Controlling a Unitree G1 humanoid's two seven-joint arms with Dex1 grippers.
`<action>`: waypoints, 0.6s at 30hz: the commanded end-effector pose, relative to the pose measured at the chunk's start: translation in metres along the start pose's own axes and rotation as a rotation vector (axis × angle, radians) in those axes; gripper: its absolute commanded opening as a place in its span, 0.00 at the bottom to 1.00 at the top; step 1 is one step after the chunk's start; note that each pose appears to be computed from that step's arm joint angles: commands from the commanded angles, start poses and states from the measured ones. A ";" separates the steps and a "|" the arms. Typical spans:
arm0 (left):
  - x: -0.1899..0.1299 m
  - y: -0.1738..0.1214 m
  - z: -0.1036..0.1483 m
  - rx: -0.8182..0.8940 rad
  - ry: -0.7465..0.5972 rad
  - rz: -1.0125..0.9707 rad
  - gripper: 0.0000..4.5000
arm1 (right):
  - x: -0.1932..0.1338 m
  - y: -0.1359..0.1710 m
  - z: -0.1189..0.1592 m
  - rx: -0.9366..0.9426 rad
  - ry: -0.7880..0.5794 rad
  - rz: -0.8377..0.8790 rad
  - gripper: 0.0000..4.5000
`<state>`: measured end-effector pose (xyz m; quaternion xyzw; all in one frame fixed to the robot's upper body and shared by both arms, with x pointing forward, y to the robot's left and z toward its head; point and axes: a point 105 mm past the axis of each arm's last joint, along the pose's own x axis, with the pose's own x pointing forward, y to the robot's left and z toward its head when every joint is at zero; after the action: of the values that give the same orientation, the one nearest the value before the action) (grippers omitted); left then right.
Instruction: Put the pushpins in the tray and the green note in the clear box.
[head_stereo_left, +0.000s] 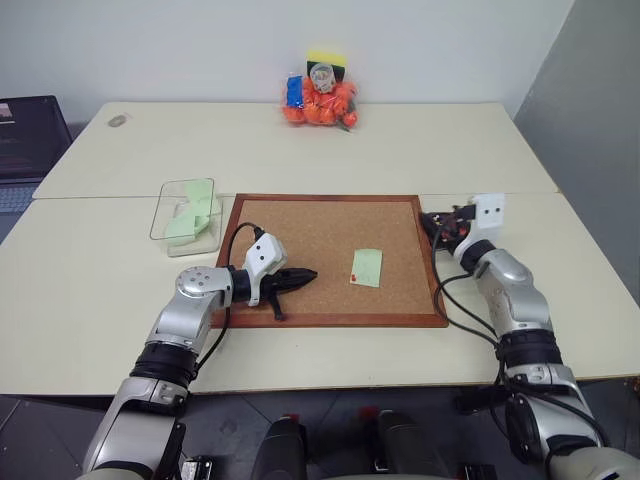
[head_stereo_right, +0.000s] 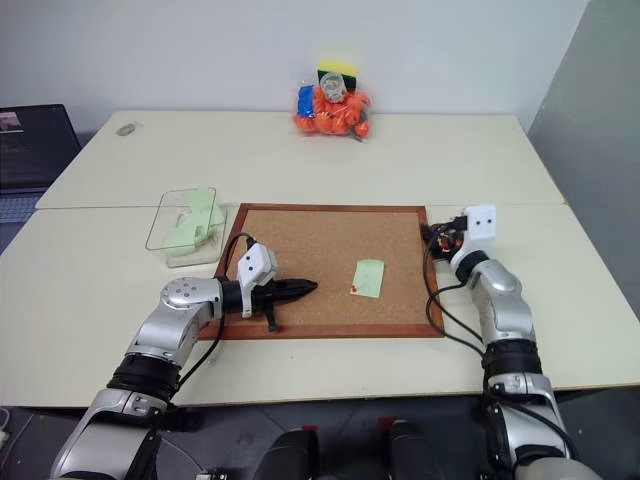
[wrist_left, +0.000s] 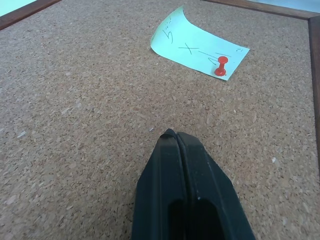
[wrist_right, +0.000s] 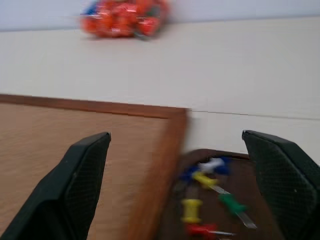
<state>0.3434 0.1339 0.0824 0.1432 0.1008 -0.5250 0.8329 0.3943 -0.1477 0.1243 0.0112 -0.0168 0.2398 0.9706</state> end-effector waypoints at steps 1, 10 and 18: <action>0.001 -0.005 -0.015 -0.024 0.056 -0.016 0.00 | -0.010 0.050 0.018 -0.041 -0.069 0.266 0.99; 0.000 -0.005 -0.015 -0.022 0.057 -0.012 0.00 | -0.020 0.116 -0.002 -0.064 0.002 0.571 0.99; -0.003 -0.005 -0.016 -0.017 0.063 -0.011 0.00 | -0.009 0.129 -0.038 -0.128 0.103 0.625 0.99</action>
<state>0.3435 0.1347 0.0827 0.1452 0.1006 -0.5247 0.8328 0.3245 -0.0426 0.0808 -0.0478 0.0366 0.5143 0.8555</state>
